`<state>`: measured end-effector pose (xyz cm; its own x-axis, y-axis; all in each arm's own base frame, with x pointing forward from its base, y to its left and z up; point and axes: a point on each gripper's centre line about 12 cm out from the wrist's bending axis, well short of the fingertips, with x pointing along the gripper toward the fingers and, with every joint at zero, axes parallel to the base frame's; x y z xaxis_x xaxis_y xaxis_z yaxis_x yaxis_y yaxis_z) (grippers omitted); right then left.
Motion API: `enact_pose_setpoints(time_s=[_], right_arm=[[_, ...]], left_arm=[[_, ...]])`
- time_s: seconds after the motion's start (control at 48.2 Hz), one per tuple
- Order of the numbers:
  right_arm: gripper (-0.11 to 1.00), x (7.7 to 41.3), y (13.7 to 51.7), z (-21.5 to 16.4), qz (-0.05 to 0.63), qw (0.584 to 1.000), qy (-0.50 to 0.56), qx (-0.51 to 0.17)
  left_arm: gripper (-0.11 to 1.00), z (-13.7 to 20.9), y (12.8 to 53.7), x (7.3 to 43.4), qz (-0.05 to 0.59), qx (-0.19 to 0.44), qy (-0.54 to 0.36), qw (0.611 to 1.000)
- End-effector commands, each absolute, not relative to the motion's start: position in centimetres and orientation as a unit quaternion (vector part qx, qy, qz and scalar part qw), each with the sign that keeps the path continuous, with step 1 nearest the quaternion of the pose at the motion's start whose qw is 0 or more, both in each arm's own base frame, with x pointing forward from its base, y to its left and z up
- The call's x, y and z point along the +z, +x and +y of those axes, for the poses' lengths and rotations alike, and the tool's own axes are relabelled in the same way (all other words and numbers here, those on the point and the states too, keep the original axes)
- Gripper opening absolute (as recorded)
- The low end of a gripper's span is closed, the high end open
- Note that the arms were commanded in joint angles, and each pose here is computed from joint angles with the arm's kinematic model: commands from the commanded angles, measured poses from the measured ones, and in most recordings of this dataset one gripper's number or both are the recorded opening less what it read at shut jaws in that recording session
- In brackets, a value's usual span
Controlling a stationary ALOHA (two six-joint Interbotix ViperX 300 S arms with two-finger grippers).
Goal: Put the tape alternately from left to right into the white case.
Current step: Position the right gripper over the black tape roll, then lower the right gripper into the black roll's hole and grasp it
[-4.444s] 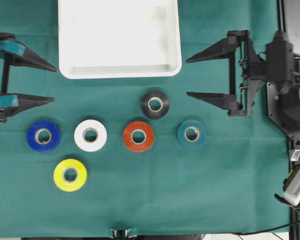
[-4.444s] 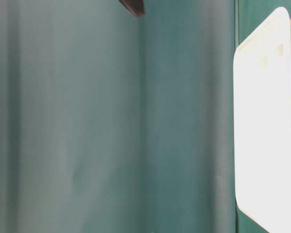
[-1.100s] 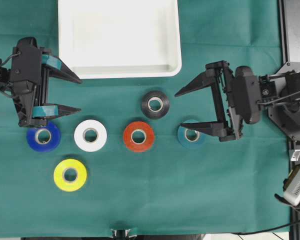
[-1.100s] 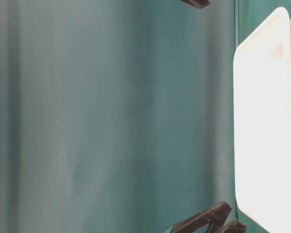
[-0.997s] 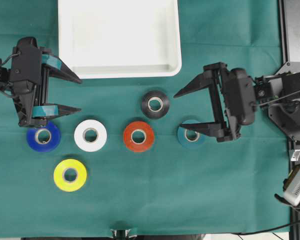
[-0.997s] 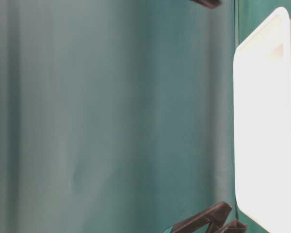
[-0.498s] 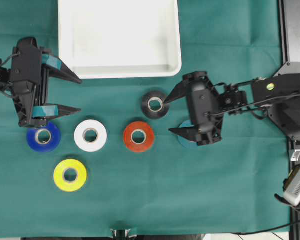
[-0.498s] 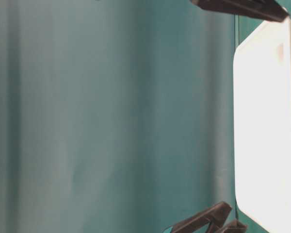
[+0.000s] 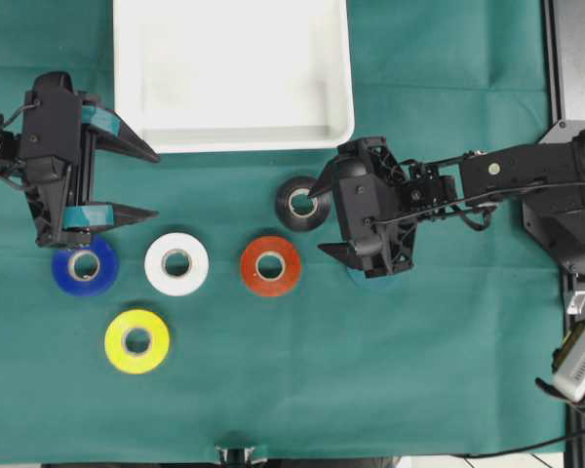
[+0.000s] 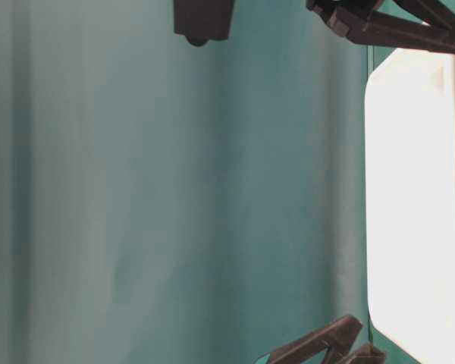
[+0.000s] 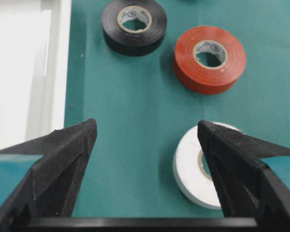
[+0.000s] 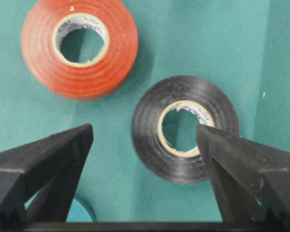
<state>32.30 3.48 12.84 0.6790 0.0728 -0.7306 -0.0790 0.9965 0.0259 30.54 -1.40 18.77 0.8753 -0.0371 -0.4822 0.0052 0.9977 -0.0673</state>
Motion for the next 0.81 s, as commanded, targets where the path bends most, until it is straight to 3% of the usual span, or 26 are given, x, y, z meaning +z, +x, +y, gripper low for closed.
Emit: enact_pose_setpoints(time_s=[0.0,0.789], right_arm=[[0.75,13.5,33.0,3.5,0.387,0.921,-0.005,0.042],[0.71,9.9,34.4,2.9,0.431,0.902,-0.003,0.03]], left_arm=[[0.9,-1.4,31.0,19.7,0.235,-0.011,-0.033,0.971],[0.9,-1.4,30.9,19.6,0.236,-0.011,-0.033,0.971]])
